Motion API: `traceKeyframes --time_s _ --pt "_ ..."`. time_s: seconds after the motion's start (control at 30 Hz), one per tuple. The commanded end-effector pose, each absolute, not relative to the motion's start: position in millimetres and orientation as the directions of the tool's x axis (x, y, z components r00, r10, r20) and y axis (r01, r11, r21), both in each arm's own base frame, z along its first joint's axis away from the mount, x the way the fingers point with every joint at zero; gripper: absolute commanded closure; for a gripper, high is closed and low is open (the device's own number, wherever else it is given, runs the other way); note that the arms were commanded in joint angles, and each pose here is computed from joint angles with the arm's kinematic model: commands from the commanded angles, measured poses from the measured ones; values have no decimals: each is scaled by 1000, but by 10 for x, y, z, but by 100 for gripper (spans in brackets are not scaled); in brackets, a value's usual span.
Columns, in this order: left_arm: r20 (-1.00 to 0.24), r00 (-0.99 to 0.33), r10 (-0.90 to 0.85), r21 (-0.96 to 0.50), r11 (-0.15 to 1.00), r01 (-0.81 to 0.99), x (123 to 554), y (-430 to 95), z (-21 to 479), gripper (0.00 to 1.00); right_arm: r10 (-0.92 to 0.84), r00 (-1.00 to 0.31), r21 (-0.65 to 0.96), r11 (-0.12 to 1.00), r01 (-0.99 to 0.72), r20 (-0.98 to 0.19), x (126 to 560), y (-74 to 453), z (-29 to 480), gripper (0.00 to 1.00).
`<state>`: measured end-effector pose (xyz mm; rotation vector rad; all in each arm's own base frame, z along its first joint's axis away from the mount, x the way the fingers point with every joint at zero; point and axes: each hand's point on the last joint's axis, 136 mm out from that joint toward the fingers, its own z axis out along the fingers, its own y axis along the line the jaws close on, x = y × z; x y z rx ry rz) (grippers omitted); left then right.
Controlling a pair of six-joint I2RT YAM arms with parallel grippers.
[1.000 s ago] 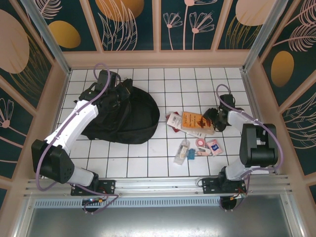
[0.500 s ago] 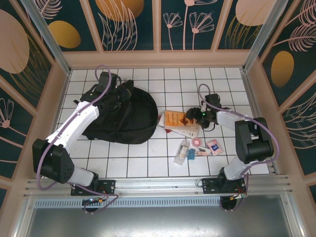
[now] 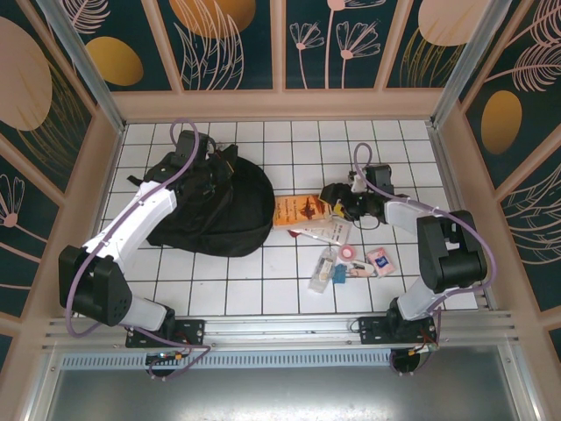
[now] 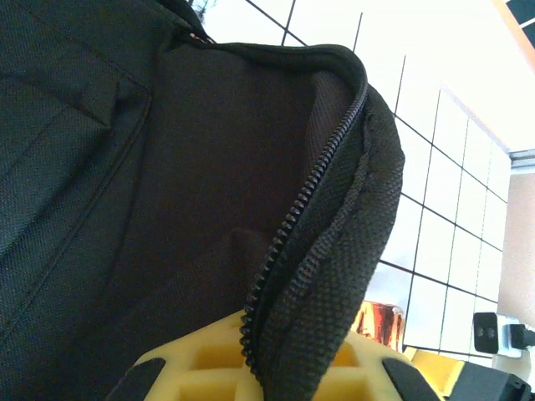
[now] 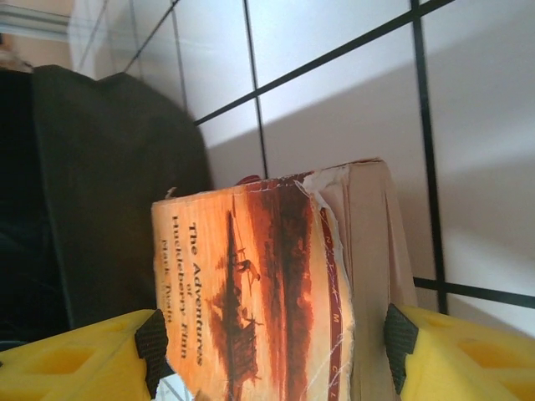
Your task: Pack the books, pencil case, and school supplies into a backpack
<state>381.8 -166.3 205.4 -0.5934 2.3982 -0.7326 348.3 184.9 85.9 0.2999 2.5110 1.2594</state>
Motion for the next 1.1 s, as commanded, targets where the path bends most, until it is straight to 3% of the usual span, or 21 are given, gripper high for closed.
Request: traceKeyframes --time_s 0.0,0.23,0.6,0.83,1.07 --pt "-374 -743 -555 -635 737 -230 3823 -1690 2100 100 314 -929 846 534 4 -194 3468 1913 1035 29" --pt "-382 -740 -554 -628 743 -232 3809 -1663 2104 100 341 -915 651 749 125 -217 3484 1544 541 30" --pt "-370 -746 -554 -625 742 -242 3793 -1664 2053 100 189 -973 572 817 80 -133 3331 1886 162 28" --pt "-360 -751 -554 -630 738 -242 3780 -1684 2018 100 152 -985 802 598 23 -86 3298 2341 696 30" --pt "-365 -752 -549 -625 743 -239 3762 -1669 2018 100 193 -971 901 430 -47 -143 3394 2499 1458 32"
